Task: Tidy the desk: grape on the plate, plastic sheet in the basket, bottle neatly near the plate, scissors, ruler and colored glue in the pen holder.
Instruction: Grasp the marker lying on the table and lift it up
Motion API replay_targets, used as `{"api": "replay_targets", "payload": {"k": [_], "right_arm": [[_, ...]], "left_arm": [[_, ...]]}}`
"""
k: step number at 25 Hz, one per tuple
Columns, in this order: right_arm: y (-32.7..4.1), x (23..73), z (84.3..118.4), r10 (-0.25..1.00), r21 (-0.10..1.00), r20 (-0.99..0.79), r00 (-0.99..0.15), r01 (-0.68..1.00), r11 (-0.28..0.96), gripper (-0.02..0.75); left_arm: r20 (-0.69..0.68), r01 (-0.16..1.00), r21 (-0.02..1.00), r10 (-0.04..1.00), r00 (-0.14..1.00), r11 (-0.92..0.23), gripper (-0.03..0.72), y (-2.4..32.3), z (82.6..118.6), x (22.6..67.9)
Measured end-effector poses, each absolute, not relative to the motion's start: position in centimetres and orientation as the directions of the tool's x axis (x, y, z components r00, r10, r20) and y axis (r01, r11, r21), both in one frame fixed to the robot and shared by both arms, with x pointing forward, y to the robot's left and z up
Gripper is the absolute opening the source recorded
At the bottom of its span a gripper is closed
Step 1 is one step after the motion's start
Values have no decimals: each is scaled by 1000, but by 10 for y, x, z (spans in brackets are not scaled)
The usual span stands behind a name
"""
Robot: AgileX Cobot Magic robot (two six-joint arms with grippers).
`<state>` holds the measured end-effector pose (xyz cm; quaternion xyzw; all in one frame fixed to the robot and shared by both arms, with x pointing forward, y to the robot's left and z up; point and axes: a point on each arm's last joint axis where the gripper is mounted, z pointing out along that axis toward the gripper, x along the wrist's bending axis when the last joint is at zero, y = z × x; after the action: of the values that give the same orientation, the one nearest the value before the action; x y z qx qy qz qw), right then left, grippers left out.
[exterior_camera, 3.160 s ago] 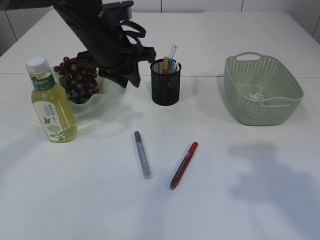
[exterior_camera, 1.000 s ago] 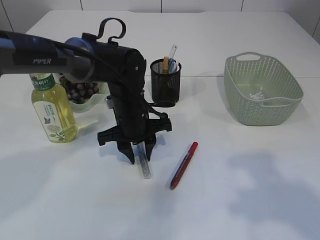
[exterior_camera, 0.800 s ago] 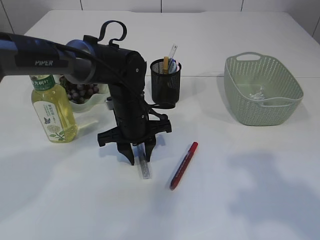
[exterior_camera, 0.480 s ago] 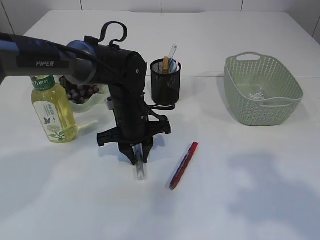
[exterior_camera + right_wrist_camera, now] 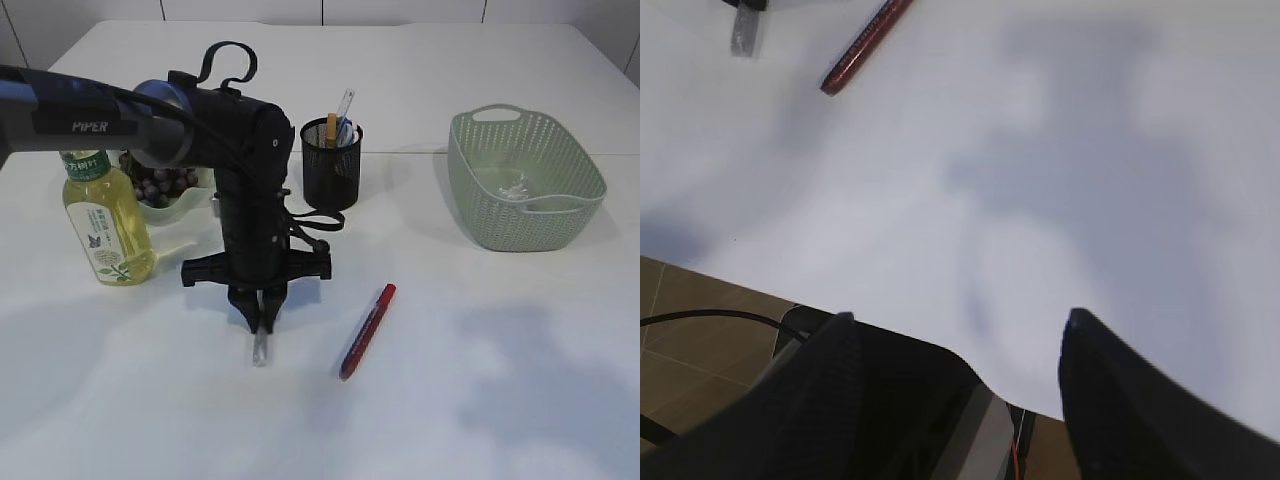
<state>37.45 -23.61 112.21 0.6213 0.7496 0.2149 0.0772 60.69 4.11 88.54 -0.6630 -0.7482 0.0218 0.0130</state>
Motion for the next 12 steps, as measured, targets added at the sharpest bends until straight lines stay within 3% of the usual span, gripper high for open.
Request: {"api": "replay_targets", "payload": {"k": [5, 8, 12], "right_arm": [[-236, 375, 1122, 965, 418, 151, -216, 898, 136, 490], [-236, 375, 1122, 965, 418, 151, -216, 898, 136, 490], [-236, 375, 1122, 965, 418, 151, -216, 898, 136, 490]], "left_arm": [[74, 993, -82, 993, 94, -88, 54, 49, 888, 605], [58, 960, -89, 961, 272, -266, 53, 49, 891, 606], [0, 924, -67, 926, 378, -377, 53, 43, 904, 608]]}}
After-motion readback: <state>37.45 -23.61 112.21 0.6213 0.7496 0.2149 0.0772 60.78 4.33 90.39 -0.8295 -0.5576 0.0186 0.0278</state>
